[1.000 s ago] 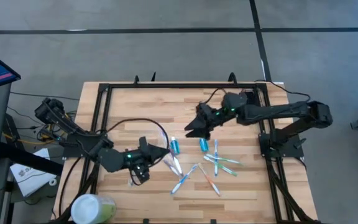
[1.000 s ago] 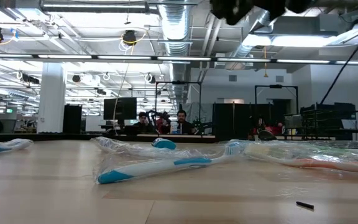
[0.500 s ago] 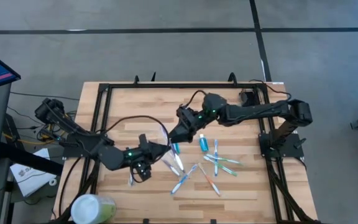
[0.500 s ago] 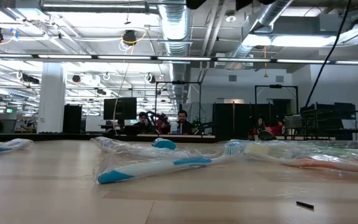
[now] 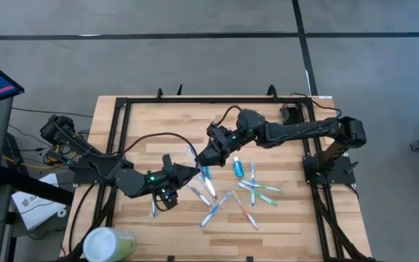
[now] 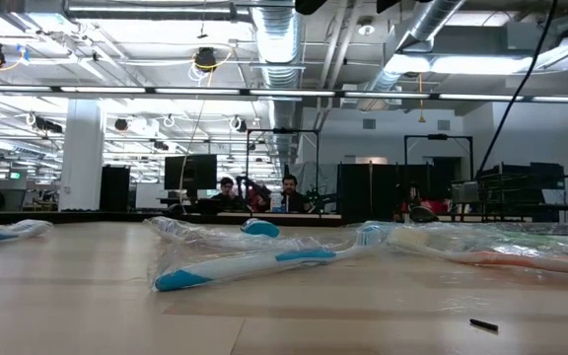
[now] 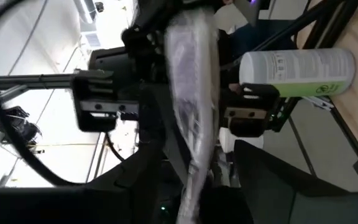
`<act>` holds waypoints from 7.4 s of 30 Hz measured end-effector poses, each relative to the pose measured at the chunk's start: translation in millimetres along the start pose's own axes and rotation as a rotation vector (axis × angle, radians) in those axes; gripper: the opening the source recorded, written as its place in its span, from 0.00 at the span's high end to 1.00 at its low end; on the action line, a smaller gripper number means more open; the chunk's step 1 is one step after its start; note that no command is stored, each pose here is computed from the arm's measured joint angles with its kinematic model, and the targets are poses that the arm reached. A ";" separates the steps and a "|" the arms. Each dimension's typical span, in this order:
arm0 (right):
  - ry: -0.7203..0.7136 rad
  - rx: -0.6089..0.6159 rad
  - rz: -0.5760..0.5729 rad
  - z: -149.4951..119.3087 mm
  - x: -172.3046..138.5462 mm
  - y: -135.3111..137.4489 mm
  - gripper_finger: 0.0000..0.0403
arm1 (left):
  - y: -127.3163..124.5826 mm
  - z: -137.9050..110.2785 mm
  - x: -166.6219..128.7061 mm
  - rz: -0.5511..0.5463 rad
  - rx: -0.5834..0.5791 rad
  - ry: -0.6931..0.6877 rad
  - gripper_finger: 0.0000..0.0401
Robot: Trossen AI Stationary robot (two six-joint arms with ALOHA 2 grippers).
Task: Pick & Place toothbrushing station
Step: Put the top purple toothbrush into the left section of wire organizer
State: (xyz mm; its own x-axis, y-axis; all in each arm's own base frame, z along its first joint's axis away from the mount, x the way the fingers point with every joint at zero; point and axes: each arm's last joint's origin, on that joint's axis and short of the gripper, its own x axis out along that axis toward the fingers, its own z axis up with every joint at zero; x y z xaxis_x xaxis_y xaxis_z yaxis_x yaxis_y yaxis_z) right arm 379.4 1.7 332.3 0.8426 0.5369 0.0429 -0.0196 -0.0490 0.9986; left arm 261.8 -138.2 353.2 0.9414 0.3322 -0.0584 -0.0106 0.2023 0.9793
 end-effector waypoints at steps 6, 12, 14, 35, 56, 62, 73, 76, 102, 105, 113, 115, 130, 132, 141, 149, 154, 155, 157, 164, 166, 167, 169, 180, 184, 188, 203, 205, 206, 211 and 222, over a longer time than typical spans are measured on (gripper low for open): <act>-0.001 -0.004 -0.001 0.3 -0.1 -0.2 0.60 | 1.0 -3.0 5.3 -0.007 -0.016 -0.029 1.00; -0.001 -0.016 0.000 0.2 0.0 -0.1 0.67 | 0.3 -4.0 8.2 0.002 -0.028 -0.003 1.00; -0.001 -0.017 0.000 0.2 0.0 -0.1 0.69 | 0.0 -3.9 8.1 0.000 -0.026 -0.004 1.00; -0.010 -0.019 0.000 3.0 -1.8 0.1 0.91 | 0.8 -3.5 8.0 0.007 -0.041 -0.005 1.00; -0.032 -0.066 0.000 5.6 -3.3 0.2 0.95 | 4.9 -2.5 0.7 0.041 -0.238 0.041 0.76; -0.054 -0.076 0.003 12.8 -8.2 0.9 0.97 | 3.4 3.2 -7.5 0.050 -0.275 0.054 0.60; -0.140 -0.209 0.035 22.0 -34.6 24.5 0.97 | 6.7 -1.2 -15.7 0.167 -0.480 0.257 0.53; -0.185 -0.271 0.006 23.2 -44.9 30.7 0.96 | 10.6 -3.9 -18.0 0.200 -0.617 0.264 0.54; -0.538 -0.641 -0.194 -23.0 -113.9 88.2 0.98 | 58.6 -64.2 12.5 -0.002 -1.745 -0.192 0.66; -0.602 -0.658 -0.236 -29.5 -116.7 90.3 0.98 | 60.0 -69.6 17.3 -0.042 -1.773 -0.217 0.66; -0.718 -0.720 -0.341 -41.9 -110.7 88.0 0.98 | 55.7 -81.9 40.8 -0.129 -1.810 -0.250 0.67; -0.748 -0.747 -0.366 -44.9 -108.6 87.8 0.98 | 57.3 -87.1 45.8 -0.129 -1.837 -0.268 0.67; -0.848 -0.848 -0.485 -64.0 -124.1 96.2 0.97 | 52.9 -132.5 91.8 -0.228 -1.972 -0.318 0.69; -0.847 -0.849 -0.486 -66.7 -127.9 97.7 0.97 | 50.0 -135.4 100.1 -0.253 -1.985 -0.350 0.69; -0.884 -0.860 -0.531 -81.2 -147.7 104.6 0.97 | 74.1 -157.5 105.7 -0.120 -1.980 -0.522 0.71; -0.856 -0.873 -0.501 -84.1 -145.4 106.1 0.97 | 107.9 -164.1 121.8 -0.207 -1.955 -0.646 0.75; -0.756 -0.891 -0.457 -89.3 -139.7 105.4 0.97 | 96.4 -152.0 132.8 -0.464 -1.943 -0.669 0.77; -0.746 -0.895 -0.454 -91.3 -138.5 105.3 0.97 | 93.5 -148.6 134.0 -0.497 -1.937 -0.671 0.77; -0.727 -0.903 -0.452 -94.6 -136.4 104.8 0.97 | 90.6 -144.0 133.8 -0.531 -1.927 -0.676 0.78; -0.670 -0.910 -0.433 -102.9 -134.0 104.5 0.97 | 93.8 -152.2 135.7 -0.372 -1.947 -0.642 0.82; -0.671 -0.910 -0.433 -102.9 -134.1 104.5 0.97 | 92.9 -155.8 138.8 -0.359 -1.956 -0.634 0.84; -0.674 -0.909 -0.433 -102.3 -134.5 104.6 0.97 | 91.0 -157.0 140.9 -0.365 -1.971 -0.621 0.85; -0.685 -0.908 -0.440 -100.0 -135.6 104.7 0.97 | 84.4 -154.4 145.6 -0.436 -1.984 -0.612 0.87; -0.733 -0.865 -0.650 -89.5 -145.9 90.2 0.97 | 70.5 -155.2 160.1 -0.418 -1.994 -0.557 1.00; -0.726 -0.878 -0.656 -89.6 -145.8 90.0 0.97 | 77.7 -166.5 165.1 -0.395 -1.989 -0.564 1.00; -0.706 -0.896 -0.617 -89.4 -152.9 99.4 0.97 | 93.2 -174.8 180.1 -0.436 -1.975 -0.616 1.00; -0.955 -0.937 -0.991 -110.3 -227.3 131.3 0.97 | 71.1 -135.6 183.1 -0.406 -1.904 -0.568 1.00; -0.996 -0.908 -1.049 -112.2 -235.4 129.0 0.97 | 61.4 -126.8 181.1 -0.380 -1.900 -0.543 1.00; -1.000 -0.901 -1.068 -113.3 -238.7 128.1 0.97 | 55.6 -123.0 180.3 -0.372 -1.904 -0.524 1.00; -1.125 -0.854 -1.230 -118.9 -258.6 124.5 0.97 | 24.0 -104.6 176.0 -0.346 -1.924 -0.424 1.00; -1.386 -0.793 -1.494 -116.2 -273.9 73.5 0.97 | -17.6 -74.0 158.4 -0.221 -1.950 -0.249 1.00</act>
State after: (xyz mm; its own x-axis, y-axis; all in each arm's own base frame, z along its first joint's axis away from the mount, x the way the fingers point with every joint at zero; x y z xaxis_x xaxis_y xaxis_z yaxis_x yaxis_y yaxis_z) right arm 84.7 -51.1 397.5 0.1806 -0.9542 -0.2387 0.9828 0.1652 0.0831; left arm 386.2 -20.9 312.3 0.9942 0.0853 0.0653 -0.0349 0.8314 -0.5545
